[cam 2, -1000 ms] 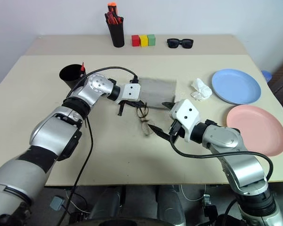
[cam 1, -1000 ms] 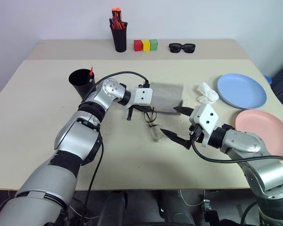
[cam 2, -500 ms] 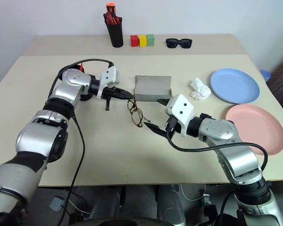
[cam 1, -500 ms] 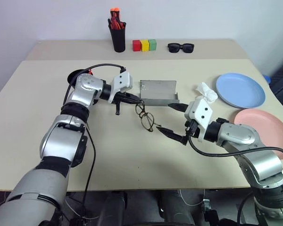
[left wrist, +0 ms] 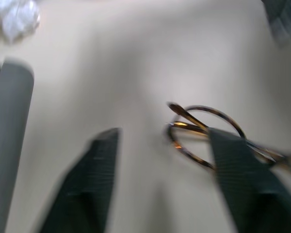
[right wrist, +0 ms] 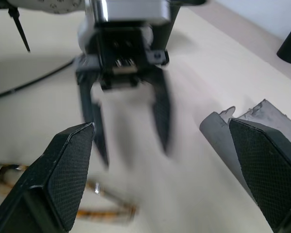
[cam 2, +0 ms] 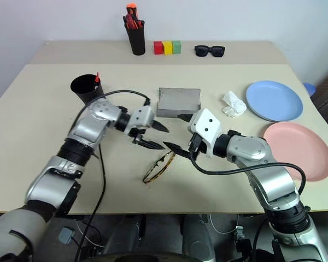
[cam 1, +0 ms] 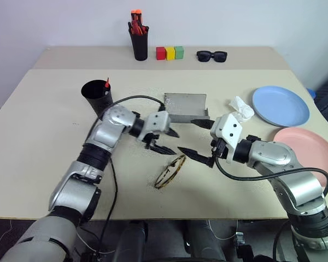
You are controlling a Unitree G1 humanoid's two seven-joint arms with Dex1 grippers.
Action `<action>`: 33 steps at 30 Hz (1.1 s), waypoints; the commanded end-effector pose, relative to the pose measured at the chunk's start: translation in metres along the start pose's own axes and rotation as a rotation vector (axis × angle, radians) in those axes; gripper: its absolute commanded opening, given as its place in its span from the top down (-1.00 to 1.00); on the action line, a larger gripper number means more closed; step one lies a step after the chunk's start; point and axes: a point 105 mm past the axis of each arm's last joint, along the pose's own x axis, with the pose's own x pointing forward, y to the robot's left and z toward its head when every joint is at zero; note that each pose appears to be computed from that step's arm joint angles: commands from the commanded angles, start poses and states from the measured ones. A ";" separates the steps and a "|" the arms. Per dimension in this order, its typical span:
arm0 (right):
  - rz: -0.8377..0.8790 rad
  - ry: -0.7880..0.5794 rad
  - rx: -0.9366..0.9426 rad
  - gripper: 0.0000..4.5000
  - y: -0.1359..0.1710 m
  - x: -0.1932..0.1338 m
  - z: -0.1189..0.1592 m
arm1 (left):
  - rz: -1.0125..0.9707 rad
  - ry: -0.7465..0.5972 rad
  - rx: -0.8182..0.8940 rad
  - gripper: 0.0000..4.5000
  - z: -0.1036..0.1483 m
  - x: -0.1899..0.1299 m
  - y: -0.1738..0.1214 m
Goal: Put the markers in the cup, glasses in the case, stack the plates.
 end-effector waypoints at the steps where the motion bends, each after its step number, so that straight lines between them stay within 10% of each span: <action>1: -0.018 -0.039 -0.035 -1.00 -0.002 -0.001 0.011 | 0.117 -0.001 0.045 -0.48 0.013 -0.003 0.025; 8: -0.043 -0.034 -0.030 -1.00 -0.001 -0.004 0.010 | 0.448 0.041 -0.072 -0.48 0.011 -0.036 0.094; 21: -0.065 -0.019 -0.027 -1.00 0.002 -0.007 0.008 | 0.357 0.225 -0.146 -0.48 -0.034 -0.016 0.076; 29: -0.075 -0.005 -0.027 -1.00 0.003 -0.011 0.006 | 0.302 0.168 -0.174 0.99 -0.034 -0.014 0.068; 33: -0.075 -0.006 -0.029 -1.00 0.001 -0.010 0.007 | 0.302 0.160 -0.166 0.99 -0.034 -0.019 0.067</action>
